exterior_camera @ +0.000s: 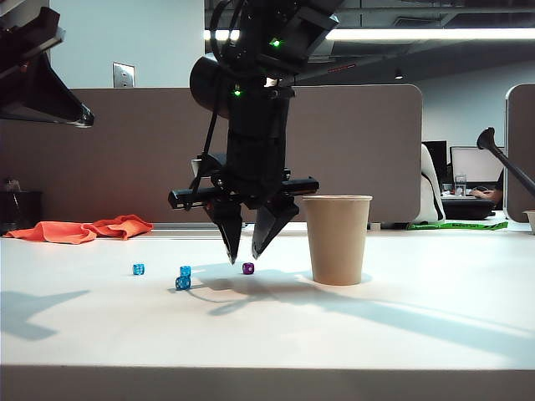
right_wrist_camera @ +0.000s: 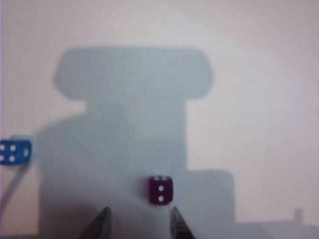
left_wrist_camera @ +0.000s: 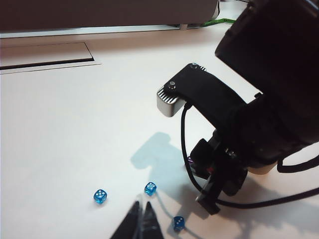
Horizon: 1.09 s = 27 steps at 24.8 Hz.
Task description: Pick up the dice with a different color and drop it into the paper cup.
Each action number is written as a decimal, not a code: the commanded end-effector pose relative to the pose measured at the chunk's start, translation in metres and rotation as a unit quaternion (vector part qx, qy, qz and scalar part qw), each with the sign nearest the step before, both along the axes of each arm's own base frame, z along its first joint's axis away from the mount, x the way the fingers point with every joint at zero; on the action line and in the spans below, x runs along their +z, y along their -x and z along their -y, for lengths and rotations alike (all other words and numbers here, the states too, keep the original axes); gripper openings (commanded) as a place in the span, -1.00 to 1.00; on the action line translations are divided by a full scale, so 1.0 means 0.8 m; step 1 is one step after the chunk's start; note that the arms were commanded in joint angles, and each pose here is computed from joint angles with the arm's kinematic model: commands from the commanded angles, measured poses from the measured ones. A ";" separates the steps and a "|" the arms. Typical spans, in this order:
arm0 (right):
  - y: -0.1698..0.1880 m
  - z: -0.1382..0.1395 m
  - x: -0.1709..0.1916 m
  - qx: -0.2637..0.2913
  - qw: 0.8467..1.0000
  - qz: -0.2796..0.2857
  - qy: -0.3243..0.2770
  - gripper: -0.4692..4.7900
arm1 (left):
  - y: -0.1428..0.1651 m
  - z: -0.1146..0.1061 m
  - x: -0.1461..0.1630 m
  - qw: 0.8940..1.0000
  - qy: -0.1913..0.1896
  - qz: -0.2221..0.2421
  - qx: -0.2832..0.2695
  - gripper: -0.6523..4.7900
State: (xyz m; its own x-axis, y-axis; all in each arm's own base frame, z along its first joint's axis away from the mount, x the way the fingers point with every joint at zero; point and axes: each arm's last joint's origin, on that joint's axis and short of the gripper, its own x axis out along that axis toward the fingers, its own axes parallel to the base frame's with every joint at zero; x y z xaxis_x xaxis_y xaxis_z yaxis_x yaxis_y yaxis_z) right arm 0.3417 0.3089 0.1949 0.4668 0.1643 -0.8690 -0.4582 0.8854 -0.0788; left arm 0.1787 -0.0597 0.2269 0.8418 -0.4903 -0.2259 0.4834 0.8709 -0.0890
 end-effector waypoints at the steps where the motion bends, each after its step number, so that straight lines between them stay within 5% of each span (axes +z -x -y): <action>1: -0.005 0.002 0.004 -0.004 1.000 0.009 -0.013 -0.23 | 0.000 0.000 0.005 1.000 0.004 0.010 0.000 -0.78; 27: -0.023 0.011 -0.002 -0.007 0.999 0.004 -0.042 -0.22 | 0.000 0.000 0.005 1.000 0.004 0.010 -0.001 -0.78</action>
